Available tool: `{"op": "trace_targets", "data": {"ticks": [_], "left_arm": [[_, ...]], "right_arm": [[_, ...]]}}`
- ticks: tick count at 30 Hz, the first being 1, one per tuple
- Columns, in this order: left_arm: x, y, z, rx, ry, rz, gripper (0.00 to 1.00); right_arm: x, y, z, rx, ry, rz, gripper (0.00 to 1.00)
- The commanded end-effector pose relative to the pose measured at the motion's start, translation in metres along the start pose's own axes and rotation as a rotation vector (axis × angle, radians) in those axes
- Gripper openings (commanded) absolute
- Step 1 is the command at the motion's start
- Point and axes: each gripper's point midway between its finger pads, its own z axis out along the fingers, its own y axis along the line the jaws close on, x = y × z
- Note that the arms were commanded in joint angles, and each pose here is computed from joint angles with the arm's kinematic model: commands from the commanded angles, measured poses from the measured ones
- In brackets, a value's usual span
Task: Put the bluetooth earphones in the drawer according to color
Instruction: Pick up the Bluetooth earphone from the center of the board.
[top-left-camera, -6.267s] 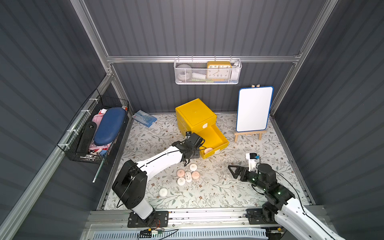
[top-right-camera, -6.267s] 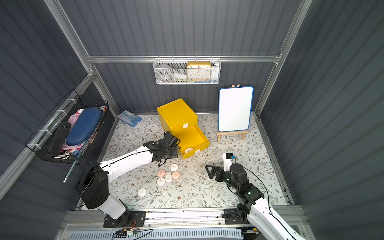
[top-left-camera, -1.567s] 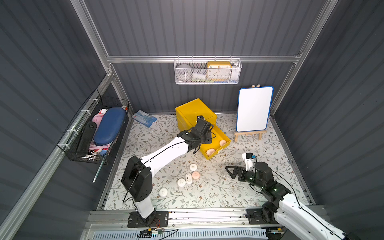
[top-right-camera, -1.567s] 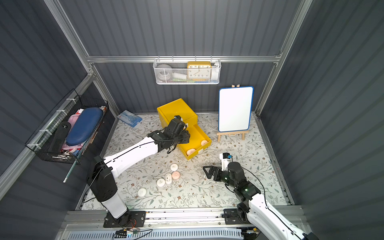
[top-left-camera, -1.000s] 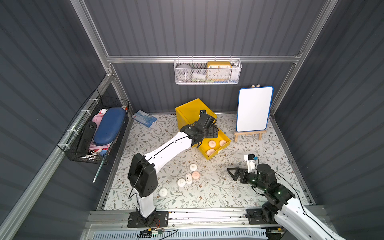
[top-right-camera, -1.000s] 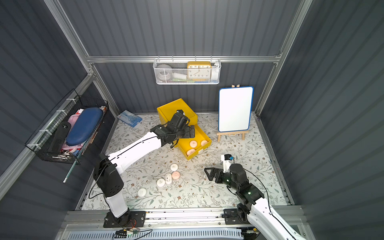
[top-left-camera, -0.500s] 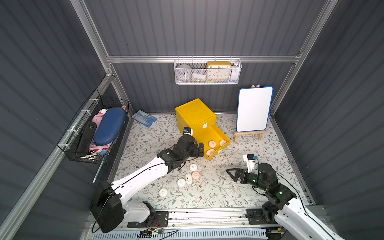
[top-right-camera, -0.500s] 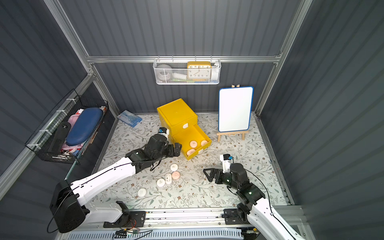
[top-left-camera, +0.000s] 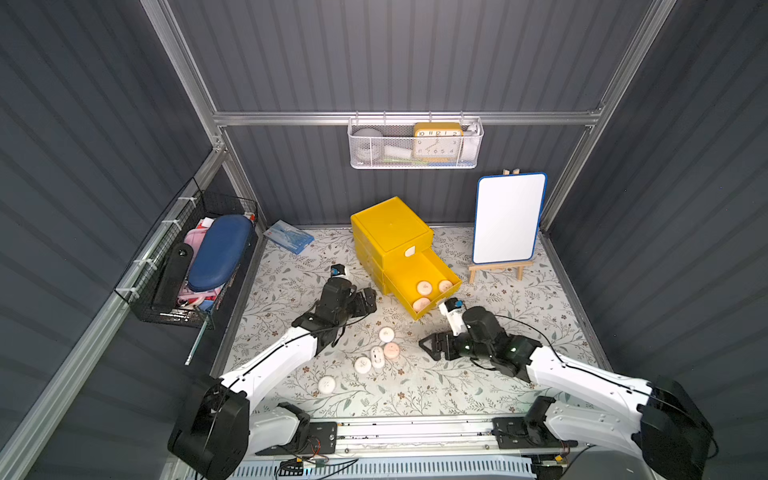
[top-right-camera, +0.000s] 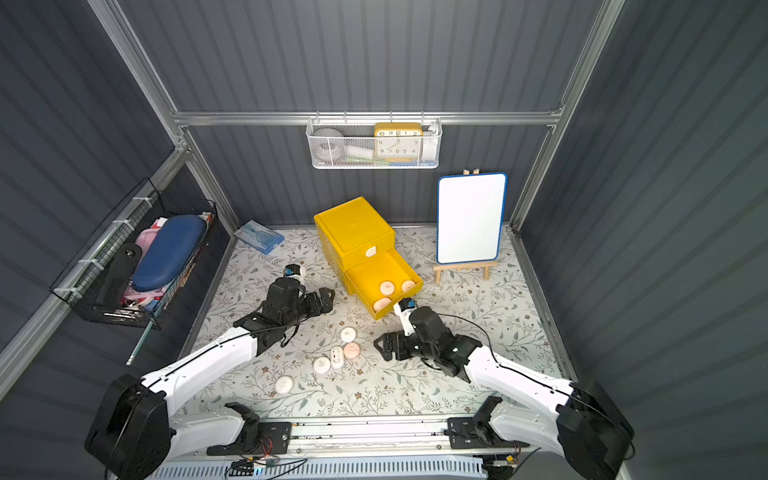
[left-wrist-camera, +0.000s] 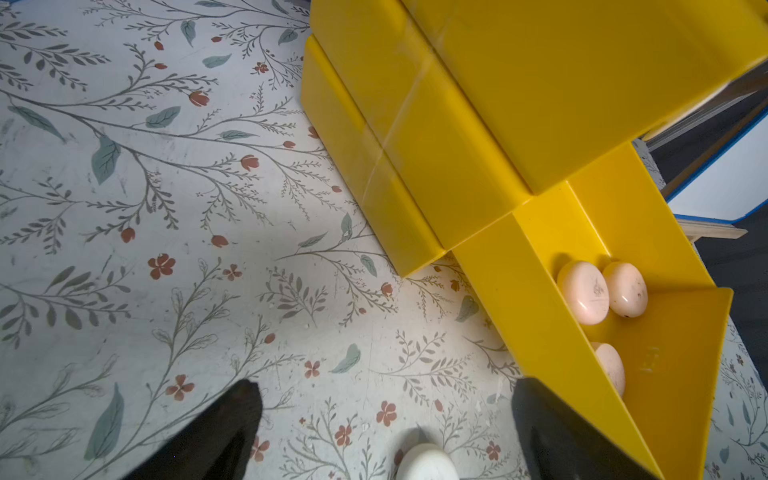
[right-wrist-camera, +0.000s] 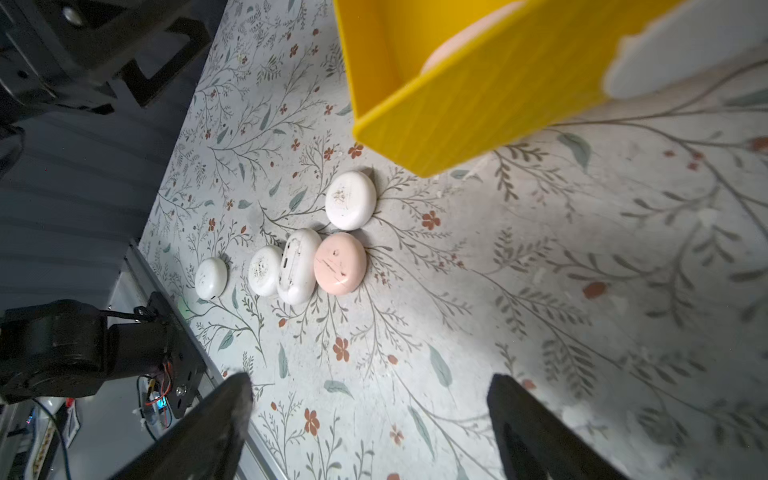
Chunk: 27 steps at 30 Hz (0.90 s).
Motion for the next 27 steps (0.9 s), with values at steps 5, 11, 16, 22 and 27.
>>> {"op": "trace_targets", "data": {"ticks": [5, 11, 16, 22, 27], "left_arm": [[-0.014, 0.004, -0.017, 0.007, -0.089, -0.034, 0.99], [-0.015, 0.007, -0.023, 0.003, -0.104, -0.043, 0.99], [-0.013, 0.007, -0.022, 0.002, -0.099, -0.041, 0.99], [-0.013, 0.007, -0.022, 0.001, -0.100, -0.042, 0.99], [-0.013, 0.007, -0.022, 0.004, -0.098, -0.041, 0.99]], "right_arm": [[0.011, 0.009, 0.047, 0.178, 0.079, -0.190, 0.82], [0.023, 0.013, 0.079, 0.267, 0.177, -0.251, 0.72], [0.031, 0.013, 0.100, 0.305, 0.241, -0.267, 0.67], [0.041, 0.021, 0.119, 0.283, 0.293, -0.282, 0.72], [0.046, 0.020, 0.125, 0.289, 0.312, -0.278, 0.72]]}}
